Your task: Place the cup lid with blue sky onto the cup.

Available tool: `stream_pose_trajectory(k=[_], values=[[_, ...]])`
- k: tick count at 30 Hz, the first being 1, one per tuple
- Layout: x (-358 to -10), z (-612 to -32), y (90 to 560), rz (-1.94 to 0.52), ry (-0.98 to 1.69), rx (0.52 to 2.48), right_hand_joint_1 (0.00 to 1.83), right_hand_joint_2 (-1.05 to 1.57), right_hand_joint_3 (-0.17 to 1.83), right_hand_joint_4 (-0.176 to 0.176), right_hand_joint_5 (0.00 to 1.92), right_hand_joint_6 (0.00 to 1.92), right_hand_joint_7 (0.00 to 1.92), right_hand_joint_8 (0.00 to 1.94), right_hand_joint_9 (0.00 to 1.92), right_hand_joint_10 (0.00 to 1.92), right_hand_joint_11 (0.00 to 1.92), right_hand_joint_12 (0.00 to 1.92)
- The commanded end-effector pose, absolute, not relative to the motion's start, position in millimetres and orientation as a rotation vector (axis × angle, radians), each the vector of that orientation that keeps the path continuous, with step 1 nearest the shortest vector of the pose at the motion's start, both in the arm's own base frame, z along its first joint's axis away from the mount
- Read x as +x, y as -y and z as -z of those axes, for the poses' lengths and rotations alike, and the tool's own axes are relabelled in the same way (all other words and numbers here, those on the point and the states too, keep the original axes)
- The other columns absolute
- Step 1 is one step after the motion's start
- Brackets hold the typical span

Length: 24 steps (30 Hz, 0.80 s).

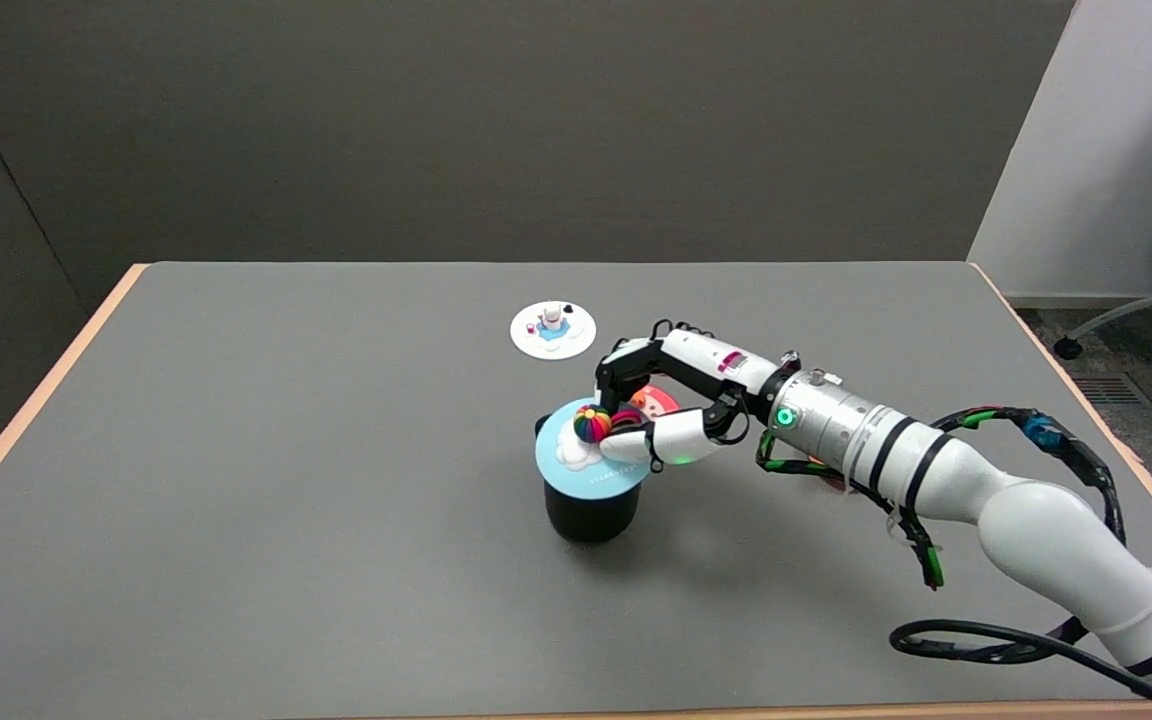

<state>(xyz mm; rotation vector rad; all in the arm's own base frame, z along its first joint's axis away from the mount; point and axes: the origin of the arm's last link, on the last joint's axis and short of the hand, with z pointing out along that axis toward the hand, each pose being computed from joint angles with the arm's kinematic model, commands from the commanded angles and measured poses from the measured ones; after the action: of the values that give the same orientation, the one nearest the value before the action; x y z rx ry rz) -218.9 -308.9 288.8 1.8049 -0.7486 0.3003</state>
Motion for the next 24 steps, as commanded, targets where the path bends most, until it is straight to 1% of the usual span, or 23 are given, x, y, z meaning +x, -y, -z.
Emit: stream_pose_trajectory(k=[1,2,4,5,7,11,14,16,17,19,20,21,22,23,24], values=[[-219.5,-293.7,309.9,-0.294,0.747,1.796,1.01,1.10,0.22,0.029,0.80,1.29,0.39,1.32,0.43,1.02,0.41,0.61],[-219.9,-294.0,309.9,-0.294,0.747,1.795,1.01,1.10,0.23,0.024,0.80,1.29,0.39,1.32,0.43,1.02,0.41,0.61],[-220.4,-294.3,310.0,-0.294,0.749,1.793,0.99,1.12,0.25,0.017,0.77,1.33,0.43,1.21,0.44,0.96,0.40,0.64],[-220.7,-294.5,310.0,-0.293,0.750,1.792,0.99,1.12,0.24,0.015,0.77,1.33,0.43,1.20,0.44,0.96,0.40,0.64],[-221.0,-295.1,310.2,-0.293,0.750,1.790,1.02,1.14,0.19,-0.039,0.77,1.30,0.44,1.20,0.44,0.97,0.40,0.63],[-220.8,-295.6,310.2,-0.293,0.750,1.790,1.03,1.13,0.19,-0.049,0.78,1.28,0.47,1.16,0.44,0.96,0.40,0.64],[-220.6,-296.0,310.6,-0.294,0.749,1.789,1.05,1.12,0.20,-0.058,0.80,1.25,0.53,1.09,0.44,0.96,0.40,0.64],[-220.5,-296.2,310.7,-0.293,0.748,1.789,1.07,1.09,0.21,-0.095,0.83,1.22,0.55,1.07,0.43,0.98,0.41,0.62],[-220.5,-296.2,310.7,-0.293,0.748,1.789,1.06,1.10,0.20,-0.078,0.82,1.23,0.58,1.02,0.44,0.95,0.40,0.64],[-220.3,-296.5,310.7,-0.293,0.747,1.789,1.07,1.10,0.20,-0.083,0.82,1.22,0.60,1.00,0.44,0.95,0.40,0.64],[-220.2,-296.6,310.8,-0.294,0.747,1.788,1.07,1.10,0.20,-0.095,0.83,1.22,0.60,1.00,0.44,0.95,0.40,0.63],[-220.2,-296.6,310.8,-0.294,0.747,1.788,1.08,1.05,0.28,-0.130,0.84,1.07,0.59,1.01,0.43,0.98,0.41,0.60],[-220.2,-296.6,310.8,-0.294,0.747,1.788,0.98,0.82,0.69,-0.132,0.87,0.33,0.59,1.01,0.42,0.99,0.43,0.54],[-220.2,-296.6,310.8,-0.294,0.747,1.788,0.98,0.82,0.69,-0.138,0.86,0.32,0.61,0.97,0.42,0.98,0.43,0.54],[-220.1,-296.8,310.8,-0.293,0.746,1.789,0.98,0.81,0.70,-0.146,0.86,0.29,0.67,0.89,0.42,0.96,0.42,0.54]])
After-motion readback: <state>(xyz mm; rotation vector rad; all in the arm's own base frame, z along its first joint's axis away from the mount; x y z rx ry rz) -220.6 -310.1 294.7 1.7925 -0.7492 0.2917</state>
